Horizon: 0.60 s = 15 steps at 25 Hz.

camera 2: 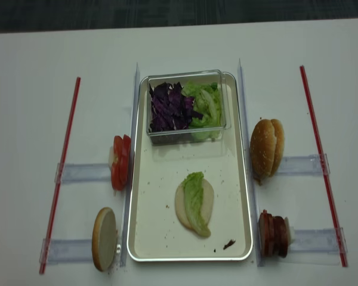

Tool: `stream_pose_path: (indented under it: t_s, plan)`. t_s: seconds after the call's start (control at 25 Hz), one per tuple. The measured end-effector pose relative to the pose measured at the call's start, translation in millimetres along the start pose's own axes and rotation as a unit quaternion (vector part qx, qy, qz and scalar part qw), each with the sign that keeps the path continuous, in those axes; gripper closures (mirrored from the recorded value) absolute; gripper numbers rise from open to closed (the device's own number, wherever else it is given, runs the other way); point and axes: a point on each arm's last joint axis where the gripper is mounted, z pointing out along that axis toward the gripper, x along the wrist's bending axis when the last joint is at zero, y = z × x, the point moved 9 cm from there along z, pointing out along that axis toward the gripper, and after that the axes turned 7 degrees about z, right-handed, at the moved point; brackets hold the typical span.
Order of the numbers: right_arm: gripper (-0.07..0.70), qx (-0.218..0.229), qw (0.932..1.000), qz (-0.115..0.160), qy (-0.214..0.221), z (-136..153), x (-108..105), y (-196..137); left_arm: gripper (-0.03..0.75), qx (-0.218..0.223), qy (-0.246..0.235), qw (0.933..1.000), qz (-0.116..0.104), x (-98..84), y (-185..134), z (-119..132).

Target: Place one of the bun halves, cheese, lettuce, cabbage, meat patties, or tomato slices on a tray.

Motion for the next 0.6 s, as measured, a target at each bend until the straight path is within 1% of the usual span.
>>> stream_pose_path:
  t_s: [0.16,0.4,0.6]
  plan:
    - [0.101,-0.023,0.9997,0.001,0.003,-5.7,-0.1,0.3,0.413,0.0,0.0,1.0,0.0,0.0,0.0,0.0]
    - [0.101,-0.024,0.9997,0.001,0.003,-6.1,-0.1,0.3,0.413,0.0,0.0,1.0,0.0,0.0,0.0,0.0]
    - [0.1,-0.024,0.9997,0.009,0.001,-6.1,-1.2,0.2,0.413,0.0,0.0,1.0,0.0,0.0,0.0,0.0]
